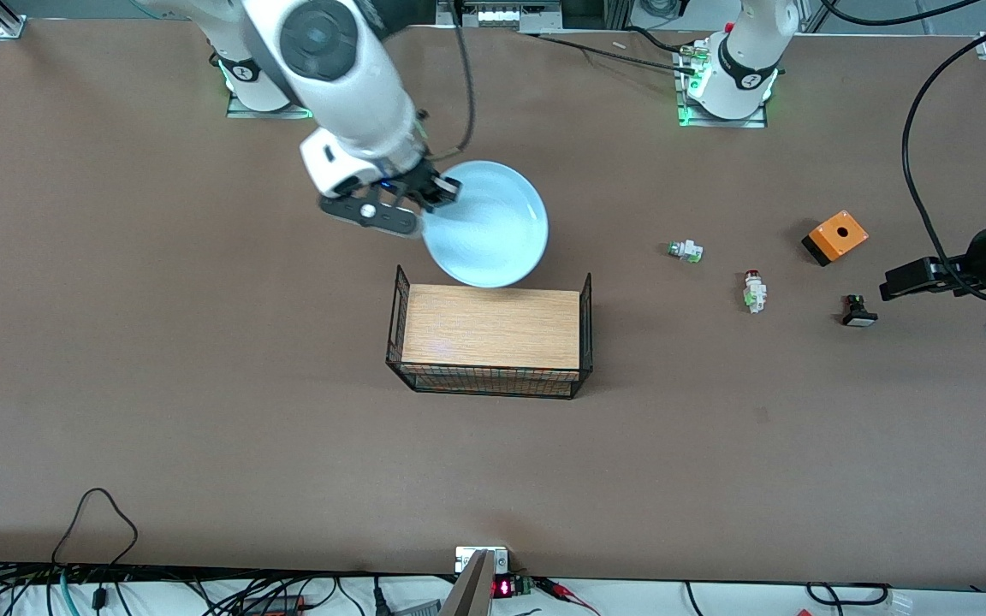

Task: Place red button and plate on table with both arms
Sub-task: 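Carry the blue plate away from the basket with the right gripper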

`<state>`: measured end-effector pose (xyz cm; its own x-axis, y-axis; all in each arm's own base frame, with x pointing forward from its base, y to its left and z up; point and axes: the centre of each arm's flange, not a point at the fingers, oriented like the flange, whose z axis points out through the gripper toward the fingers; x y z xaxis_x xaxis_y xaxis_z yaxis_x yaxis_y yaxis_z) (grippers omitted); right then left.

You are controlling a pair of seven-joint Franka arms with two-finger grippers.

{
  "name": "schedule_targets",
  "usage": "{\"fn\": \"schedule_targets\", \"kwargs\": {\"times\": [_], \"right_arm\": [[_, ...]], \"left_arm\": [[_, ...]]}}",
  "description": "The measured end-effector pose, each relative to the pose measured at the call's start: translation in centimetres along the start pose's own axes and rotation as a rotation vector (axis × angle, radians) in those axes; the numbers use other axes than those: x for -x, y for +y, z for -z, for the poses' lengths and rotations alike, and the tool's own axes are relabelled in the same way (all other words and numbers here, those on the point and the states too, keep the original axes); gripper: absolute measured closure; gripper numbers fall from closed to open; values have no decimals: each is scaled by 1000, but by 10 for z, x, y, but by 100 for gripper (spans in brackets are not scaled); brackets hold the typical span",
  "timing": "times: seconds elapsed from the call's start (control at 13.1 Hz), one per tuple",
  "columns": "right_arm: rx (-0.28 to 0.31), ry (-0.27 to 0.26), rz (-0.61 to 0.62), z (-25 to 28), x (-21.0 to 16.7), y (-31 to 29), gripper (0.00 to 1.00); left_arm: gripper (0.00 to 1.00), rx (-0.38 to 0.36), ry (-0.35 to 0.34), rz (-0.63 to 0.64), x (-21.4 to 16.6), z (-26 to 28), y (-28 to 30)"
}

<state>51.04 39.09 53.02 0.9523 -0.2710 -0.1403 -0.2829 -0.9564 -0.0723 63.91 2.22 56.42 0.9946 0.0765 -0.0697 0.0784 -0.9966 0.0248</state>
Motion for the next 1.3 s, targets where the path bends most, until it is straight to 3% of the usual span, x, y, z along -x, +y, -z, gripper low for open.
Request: {"fn": "schedule_targets", "kwargs": {"times": [0.23,0.38,0.61,0.91,1.07,1.3], "right_arm": [[-7,-54,71,30,-53,71,97],[-62,-99,111,39,-105,134,97],[-131,-122,185,37,-162,214,97],[-153,-164,303,-4,-211,274,97],[-206,-190,356,-37,-237,304,97],[-268,-176,427,-100,-280,350,97]], "left_arm": [[0,4,14,-14,2,8,10],[0,0,27,-11,6,16,10],[0,-29,36,6,10,22,14],[0,-12,69,8,12,25,22],[0,-14,79,2,21,24,27],[0,-16,73,12,29,25,19]]}}
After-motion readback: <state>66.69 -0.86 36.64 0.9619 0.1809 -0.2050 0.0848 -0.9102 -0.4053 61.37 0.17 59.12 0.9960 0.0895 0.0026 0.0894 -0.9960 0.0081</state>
